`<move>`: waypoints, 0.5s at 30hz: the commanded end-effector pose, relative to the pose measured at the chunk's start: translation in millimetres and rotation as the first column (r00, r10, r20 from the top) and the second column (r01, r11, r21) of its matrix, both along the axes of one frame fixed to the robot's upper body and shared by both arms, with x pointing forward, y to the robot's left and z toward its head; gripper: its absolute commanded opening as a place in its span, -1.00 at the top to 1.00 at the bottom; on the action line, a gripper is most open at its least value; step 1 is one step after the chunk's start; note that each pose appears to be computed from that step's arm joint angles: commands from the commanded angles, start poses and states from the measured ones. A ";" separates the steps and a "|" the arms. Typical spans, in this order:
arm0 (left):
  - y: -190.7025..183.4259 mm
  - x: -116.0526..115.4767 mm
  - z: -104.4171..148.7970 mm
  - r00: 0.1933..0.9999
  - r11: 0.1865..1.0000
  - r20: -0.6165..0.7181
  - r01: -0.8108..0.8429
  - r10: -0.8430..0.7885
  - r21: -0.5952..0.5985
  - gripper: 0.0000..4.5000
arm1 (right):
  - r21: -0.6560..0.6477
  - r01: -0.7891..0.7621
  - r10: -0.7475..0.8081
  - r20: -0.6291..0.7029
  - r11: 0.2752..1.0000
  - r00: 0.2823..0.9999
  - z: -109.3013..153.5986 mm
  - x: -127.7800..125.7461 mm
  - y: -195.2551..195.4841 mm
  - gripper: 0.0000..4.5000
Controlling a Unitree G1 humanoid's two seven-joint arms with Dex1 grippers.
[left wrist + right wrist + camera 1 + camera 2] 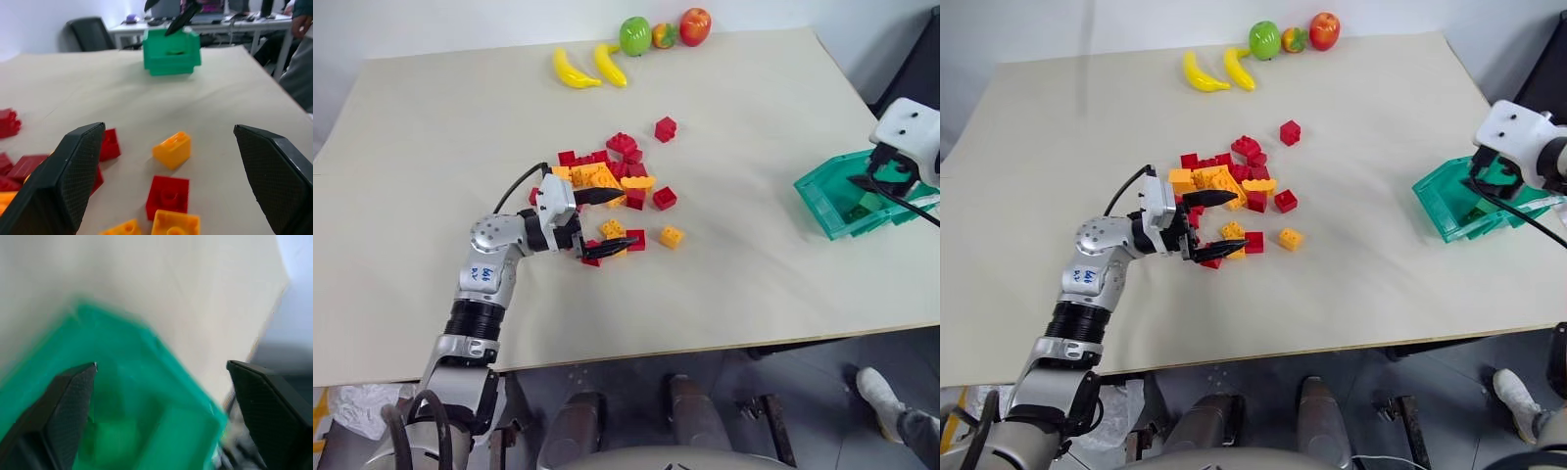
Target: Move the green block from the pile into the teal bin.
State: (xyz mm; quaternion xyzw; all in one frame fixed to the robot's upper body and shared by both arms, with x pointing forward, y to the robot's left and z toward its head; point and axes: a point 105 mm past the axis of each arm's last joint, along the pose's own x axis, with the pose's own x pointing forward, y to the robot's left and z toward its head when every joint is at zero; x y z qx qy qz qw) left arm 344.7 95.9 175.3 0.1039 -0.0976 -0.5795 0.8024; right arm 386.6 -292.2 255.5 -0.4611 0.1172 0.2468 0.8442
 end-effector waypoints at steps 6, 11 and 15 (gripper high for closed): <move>69.5 -16.3 12.4 0.976 0.974 -0.091 -0.204 0.196 -0.102 -1.00 | 0.308 -0.387 0.407 0.000 0.869 0.913 -24.3 -36.9 89.3 -0.98; 135.7 -51.9 9.6 0.953 0.948 -0.050 -0.302 0.299 -0.098 -1.00 | 0.475 -0.420 0.512 -0.076 0.773 0.855 -65.7 -54.1 103.4 -0.98; 165.0 -65.4 2.9 0.924 0.925 -0.105 -0.375 0.368 -0.058 -1.00 | 0.495 -0.418 0.524 -0.091 0.761 0.847 -73.1 -54.3 97.0 -0.98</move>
